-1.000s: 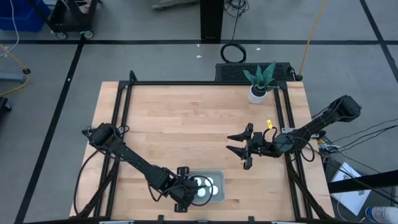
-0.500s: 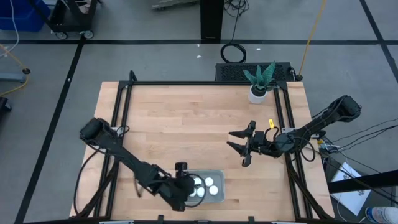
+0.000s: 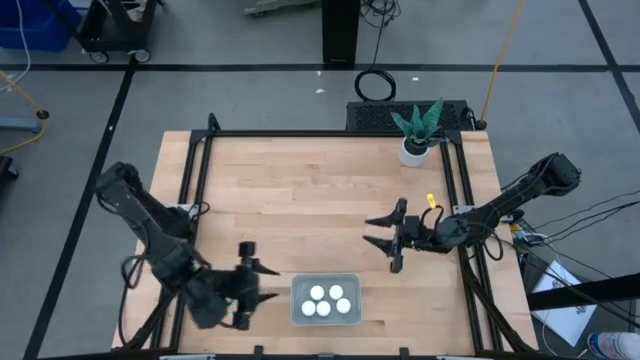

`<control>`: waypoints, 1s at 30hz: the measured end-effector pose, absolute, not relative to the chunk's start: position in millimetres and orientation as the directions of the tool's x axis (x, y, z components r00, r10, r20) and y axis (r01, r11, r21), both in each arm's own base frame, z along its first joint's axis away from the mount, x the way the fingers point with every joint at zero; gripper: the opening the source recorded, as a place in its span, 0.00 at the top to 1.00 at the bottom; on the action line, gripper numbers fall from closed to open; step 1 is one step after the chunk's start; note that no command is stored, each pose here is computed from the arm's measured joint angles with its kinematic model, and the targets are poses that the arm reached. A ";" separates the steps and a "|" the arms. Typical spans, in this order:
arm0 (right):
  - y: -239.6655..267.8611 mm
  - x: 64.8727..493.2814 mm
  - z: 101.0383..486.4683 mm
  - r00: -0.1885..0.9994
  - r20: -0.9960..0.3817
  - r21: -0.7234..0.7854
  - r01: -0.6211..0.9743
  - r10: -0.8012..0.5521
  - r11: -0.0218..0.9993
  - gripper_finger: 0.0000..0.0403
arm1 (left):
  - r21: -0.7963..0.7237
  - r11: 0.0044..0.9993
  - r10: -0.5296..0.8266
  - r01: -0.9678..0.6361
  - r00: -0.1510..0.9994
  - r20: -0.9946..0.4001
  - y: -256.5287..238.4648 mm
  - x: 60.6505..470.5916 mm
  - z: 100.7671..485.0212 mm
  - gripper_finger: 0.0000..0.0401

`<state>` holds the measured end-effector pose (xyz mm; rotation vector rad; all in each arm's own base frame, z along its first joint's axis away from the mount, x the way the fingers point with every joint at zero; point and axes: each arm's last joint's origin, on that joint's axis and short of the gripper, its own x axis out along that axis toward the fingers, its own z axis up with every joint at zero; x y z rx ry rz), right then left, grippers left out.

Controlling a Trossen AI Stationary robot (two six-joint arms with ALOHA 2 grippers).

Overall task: Pick and place pill bottles into a basket
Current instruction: Return to Home Position

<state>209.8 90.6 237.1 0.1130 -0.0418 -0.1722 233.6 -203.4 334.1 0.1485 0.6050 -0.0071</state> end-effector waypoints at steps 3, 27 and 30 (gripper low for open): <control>93.2 210.2 233.4 0.996 0.001 0.108 0.087 -0.087 0.990 0.54 | 0.109 0.994 0.029 0.032 0.852 -0.523 -199.5 215.5 324.7 0.47; 85.3 247.6 169.0 0.972 -0.231 0.113 0.058 -0.031 0.992 0.53 | 0.038 0.960 -0.271 0.279 0.951 -0.149 -75.7 140.2 189.1 0.47; 76.6 252.7 171.1 0.978 -0.210 0.115 0.014 0.011 0.993 0.53 | 0.026 0.962 -0.265 0.271 0.955 -0.136 -63.6 134.4 181.1 0.47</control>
